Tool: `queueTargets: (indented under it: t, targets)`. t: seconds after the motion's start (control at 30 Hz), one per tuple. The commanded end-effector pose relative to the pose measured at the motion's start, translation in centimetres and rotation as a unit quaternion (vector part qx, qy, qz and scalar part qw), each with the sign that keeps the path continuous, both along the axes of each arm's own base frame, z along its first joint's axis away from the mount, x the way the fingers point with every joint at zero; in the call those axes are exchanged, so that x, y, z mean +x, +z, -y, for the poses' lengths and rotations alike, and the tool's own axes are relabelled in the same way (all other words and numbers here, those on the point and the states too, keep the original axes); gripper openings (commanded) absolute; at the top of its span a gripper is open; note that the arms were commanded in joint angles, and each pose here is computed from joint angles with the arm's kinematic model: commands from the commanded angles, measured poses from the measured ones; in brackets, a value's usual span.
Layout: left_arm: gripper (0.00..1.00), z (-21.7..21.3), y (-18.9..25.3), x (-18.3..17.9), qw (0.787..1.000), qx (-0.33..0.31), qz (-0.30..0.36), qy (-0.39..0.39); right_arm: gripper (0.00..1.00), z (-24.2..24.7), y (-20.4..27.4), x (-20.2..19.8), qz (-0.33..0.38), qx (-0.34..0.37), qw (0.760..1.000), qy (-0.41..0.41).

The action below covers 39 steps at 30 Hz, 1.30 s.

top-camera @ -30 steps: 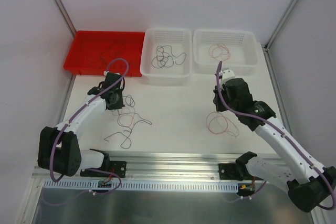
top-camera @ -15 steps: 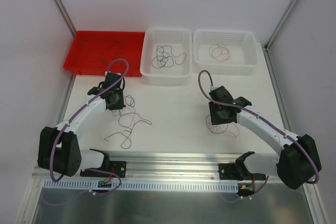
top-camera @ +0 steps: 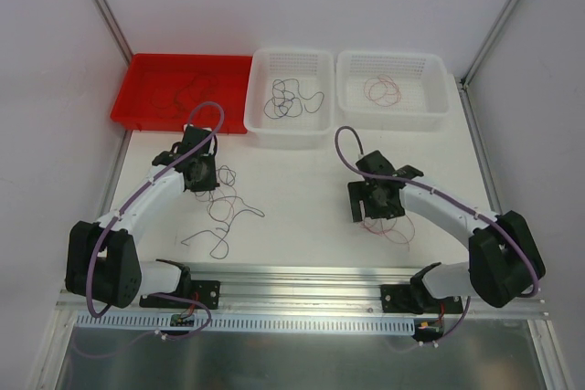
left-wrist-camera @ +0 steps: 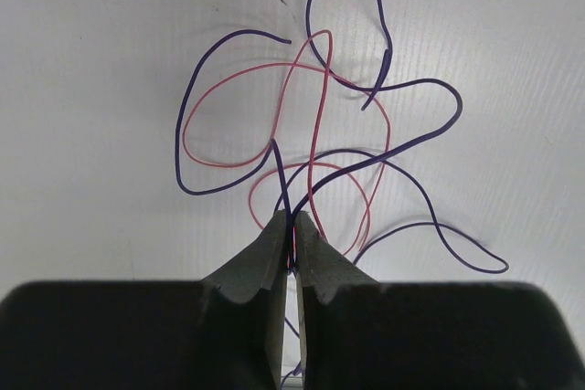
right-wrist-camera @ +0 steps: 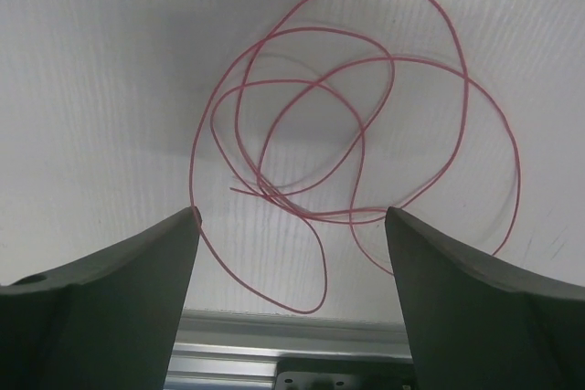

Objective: Untangle the cables

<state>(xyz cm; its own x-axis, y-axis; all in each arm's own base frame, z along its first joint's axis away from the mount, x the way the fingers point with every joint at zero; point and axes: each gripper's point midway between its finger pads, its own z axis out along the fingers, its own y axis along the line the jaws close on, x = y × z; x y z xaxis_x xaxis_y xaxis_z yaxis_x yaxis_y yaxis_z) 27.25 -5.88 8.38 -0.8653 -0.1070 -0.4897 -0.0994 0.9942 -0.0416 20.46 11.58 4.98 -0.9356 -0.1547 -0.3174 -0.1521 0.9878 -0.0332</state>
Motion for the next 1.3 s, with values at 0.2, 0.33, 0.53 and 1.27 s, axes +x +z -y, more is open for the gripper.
queueTargets:
  t: [0.2,0.33,0.53,1.27]
  targets:
    - [0.06,0.2,0.3,-0.4,1.000,-0.005,0.002,-0.011,0.83,-1.0,-2.3,-0.2,-0.031,0.010,0.999,-0.002]
    - [0.06,0.2,0.3,-0.4,1.000,-0.006,0.001,-0.011,0.80,-1.1,-3.2,-0.3,-0.043,0.006,0.999,-0.001]
    - [0.06,0.3,0.3,-0.4,1.000,-0.007,-0.001,-0.014,0.59,-1.2,-4.5,-0.7,-0.064,-0.001,0.998,0.000]
    - [0.07,0.9,0.2,-0.4,1.000,-0.021,-0.004,-0.021,0.01,0.8,11.7,5.3,0.144,-0.034,0.989,0.023]
